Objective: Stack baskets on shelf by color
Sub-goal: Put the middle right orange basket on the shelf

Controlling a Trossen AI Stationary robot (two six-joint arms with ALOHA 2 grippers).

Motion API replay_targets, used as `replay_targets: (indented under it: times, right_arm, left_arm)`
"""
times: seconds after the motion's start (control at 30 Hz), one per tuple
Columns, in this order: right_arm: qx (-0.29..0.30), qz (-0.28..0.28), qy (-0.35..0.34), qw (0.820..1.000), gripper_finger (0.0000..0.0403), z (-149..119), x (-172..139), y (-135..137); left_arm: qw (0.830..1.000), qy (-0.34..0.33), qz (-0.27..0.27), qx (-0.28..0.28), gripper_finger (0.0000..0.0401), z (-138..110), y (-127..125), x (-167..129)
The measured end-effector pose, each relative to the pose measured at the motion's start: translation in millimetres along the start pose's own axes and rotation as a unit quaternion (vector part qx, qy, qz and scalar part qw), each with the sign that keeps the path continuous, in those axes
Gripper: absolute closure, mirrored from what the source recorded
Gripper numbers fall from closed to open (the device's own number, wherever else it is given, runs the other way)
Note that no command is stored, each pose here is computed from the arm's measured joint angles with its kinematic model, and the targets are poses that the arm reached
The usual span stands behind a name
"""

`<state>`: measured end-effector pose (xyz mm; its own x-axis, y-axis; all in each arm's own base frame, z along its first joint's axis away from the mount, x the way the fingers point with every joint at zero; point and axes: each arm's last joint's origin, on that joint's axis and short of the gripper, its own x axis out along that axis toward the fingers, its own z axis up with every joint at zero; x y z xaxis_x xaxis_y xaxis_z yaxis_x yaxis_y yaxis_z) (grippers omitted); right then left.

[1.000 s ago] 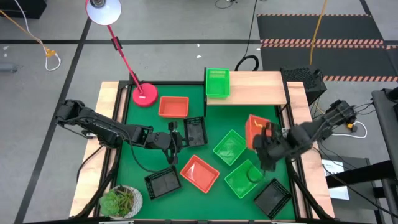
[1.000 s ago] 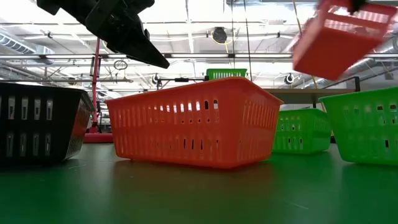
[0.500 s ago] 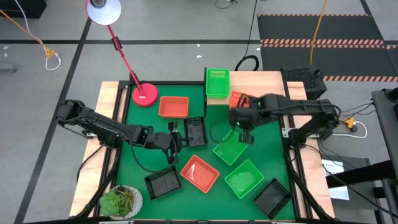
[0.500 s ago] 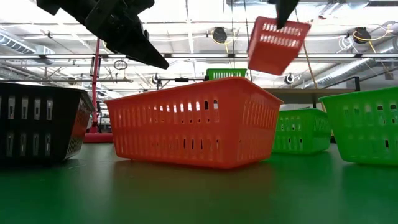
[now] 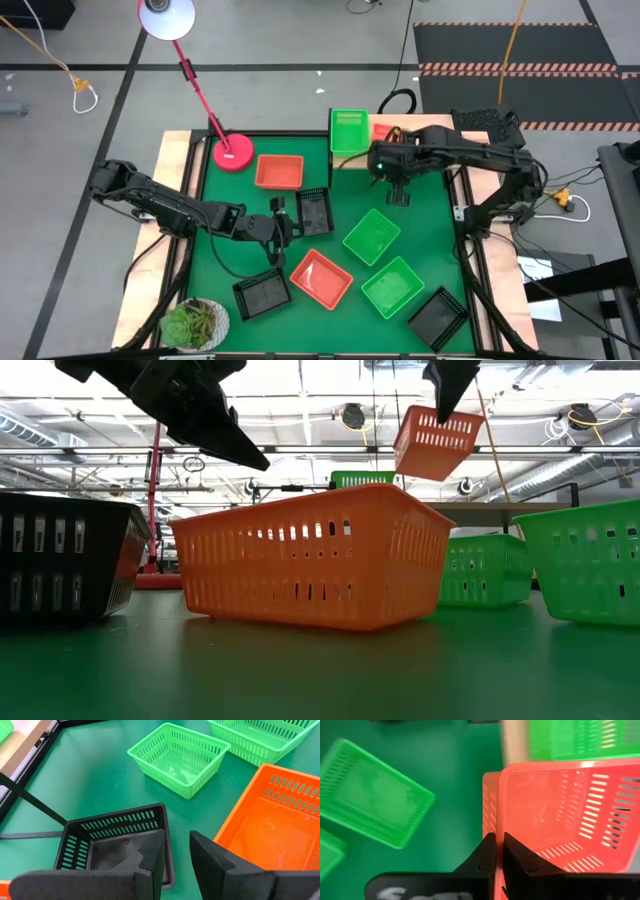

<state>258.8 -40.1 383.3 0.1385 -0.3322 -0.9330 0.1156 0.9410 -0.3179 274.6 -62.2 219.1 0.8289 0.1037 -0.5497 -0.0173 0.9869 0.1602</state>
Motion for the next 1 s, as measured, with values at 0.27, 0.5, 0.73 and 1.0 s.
replay_targets:
  times: [0.27, 0.5, 0.73, 1.0]
  right_arm:
    - [0.015, -0.008, 0.016, 1.0, 0.0396, -4, 8, -25]
    - [0.027, -0.011, 0.034, 0.999, 0.0396, -6, 17, -45]
    - [0.035, -0.013, 0.047, 0.998, 0.0392, -6, 28, -60]
    - [0.007, -0.006, 0.067, 0.998, 0.0391, -7, 52, -59]
  left_arm:
    - [1.0, -0.003, -0.007, -0.003, 0.0308, 0, -5, -1]
    - [1.0, -0.003, -0.007, -0.013, 0.0308, 0, -4, -1]
    - [1.0, -0.007, -0.007, -0.017, 0.0308, 1, -5, -1]
    - [1.0, -0.011, -0.017, -0.012, 0.0308, 1, -11, -3]
